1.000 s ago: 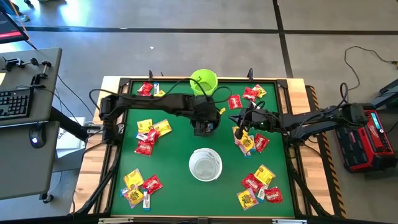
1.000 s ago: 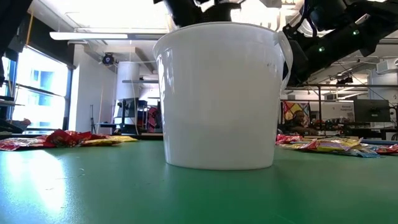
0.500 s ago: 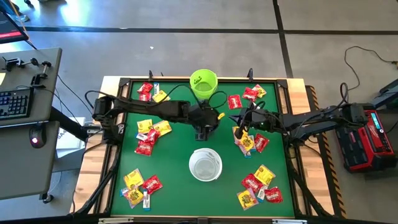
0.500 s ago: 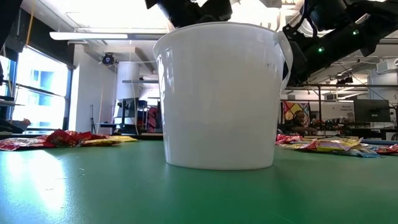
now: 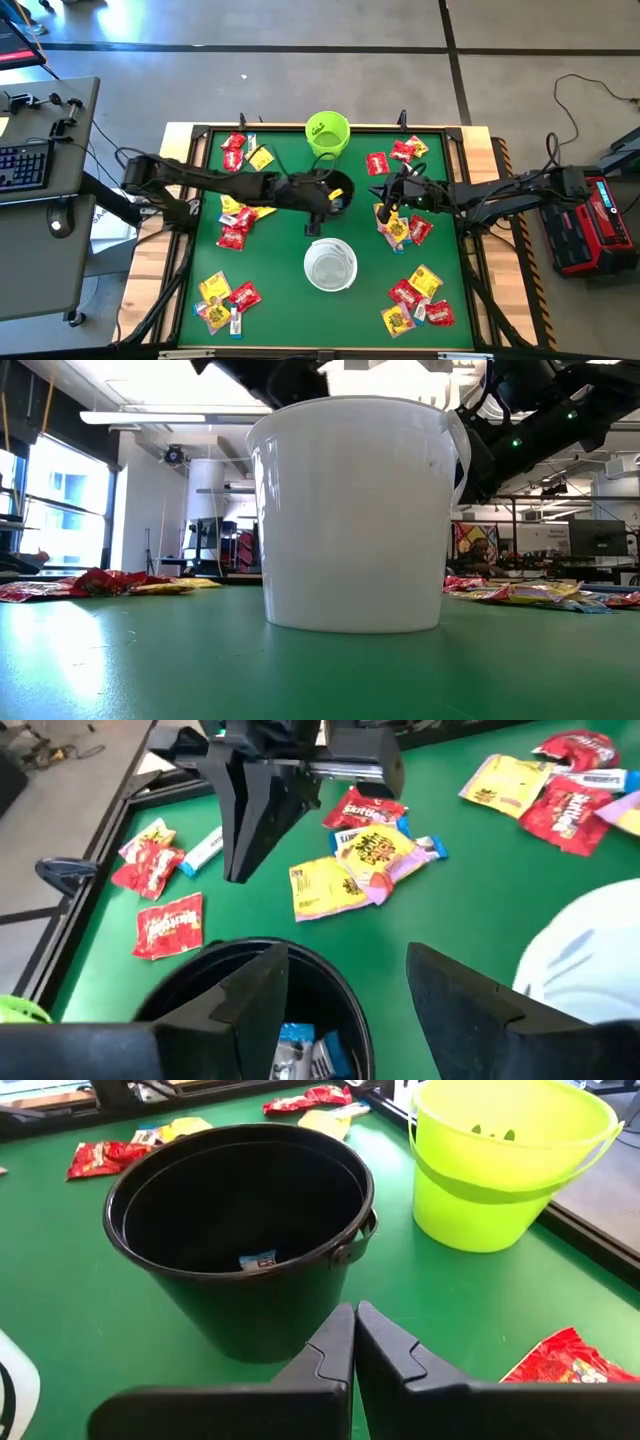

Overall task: Sort candy by brand, put in halloween buckets
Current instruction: Put the white chocolate into the black bucket

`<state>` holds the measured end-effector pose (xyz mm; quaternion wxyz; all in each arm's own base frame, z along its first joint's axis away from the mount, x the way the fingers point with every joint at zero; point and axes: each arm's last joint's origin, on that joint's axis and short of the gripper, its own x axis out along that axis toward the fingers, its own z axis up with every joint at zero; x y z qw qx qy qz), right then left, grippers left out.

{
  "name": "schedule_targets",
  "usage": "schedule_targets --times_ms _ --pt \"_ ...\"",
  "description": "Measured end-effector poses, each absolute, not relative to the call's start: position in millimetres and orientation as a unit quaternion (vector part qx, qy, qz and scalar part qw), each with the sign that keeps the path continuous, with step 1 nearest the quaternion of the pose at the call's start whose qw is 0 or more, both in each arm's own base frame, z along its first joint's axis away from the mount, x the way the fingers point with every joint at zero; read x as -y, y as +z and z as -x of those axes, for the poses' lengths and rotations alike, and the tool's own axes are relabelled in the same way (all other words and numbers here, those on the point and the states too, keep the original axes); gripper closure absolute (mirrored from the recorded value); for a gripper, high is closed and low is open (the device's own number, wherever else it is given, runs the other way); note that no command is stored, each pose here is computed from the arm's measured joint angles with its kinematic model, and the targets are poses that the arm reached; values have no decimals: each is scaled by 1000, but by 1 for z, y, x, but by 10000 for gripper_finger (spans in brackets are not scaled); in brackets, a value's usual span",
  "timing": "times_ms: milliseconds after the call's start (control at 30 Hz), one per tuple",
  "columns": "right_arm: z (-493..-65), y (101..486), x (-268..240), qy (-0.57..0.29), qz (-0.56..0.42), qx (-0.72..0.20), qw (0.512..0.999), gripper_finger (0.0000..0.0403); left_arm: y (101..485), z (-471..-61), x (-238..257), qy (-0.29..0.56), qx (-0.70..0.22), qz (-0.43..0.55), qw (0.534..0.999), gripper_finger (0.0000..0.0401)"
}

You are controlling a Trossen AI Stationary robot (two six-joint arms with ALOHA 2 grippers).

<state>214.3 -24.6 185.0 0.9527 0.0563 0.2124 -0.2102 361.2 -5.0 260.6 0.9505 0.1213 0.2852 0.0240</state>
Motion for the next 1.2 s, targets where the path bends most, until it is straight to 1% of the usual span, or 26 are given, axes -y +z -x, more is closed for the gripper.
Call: schedule_targets --times_ms 67,267,500,567,800,900,1000,1100,1200 --pt "-215 186 25 -210 -56 -209 954 402 258 -351 7 23 -282 -116 952 203" --pt "-214 185 25 -210 -55 -213 953 402 251 -320 12 23 -231 -101 967 204" --pt "-214 184 25 -211 -58 -217 951 402 239 -285 13 29 -194 -64 979 204" --pt "-214 184 24 -206 -59 -217 952 402 233 -275 14 28 -195 -51 979 204" --pt "-215 187 24 -200 -60 -216 954 398 206 -250 19 26 -158 -19 987 204" --pt "-215 186 23 -198 -56 -225 952 382 195 -242 20 23 -155 -20 987 204" --pt "-212 182 23 -195 -58 -247 947 354 187 -238 21 35 -162 -16 986 209" --pt "-208 178 22 -198 -80 -273 938 321 178 -232 21 56 -171 -11 984 232" --pt "-202 172 21 -204 -115 -309 922 294 172 -227 22 59 -164 -9 985 267"
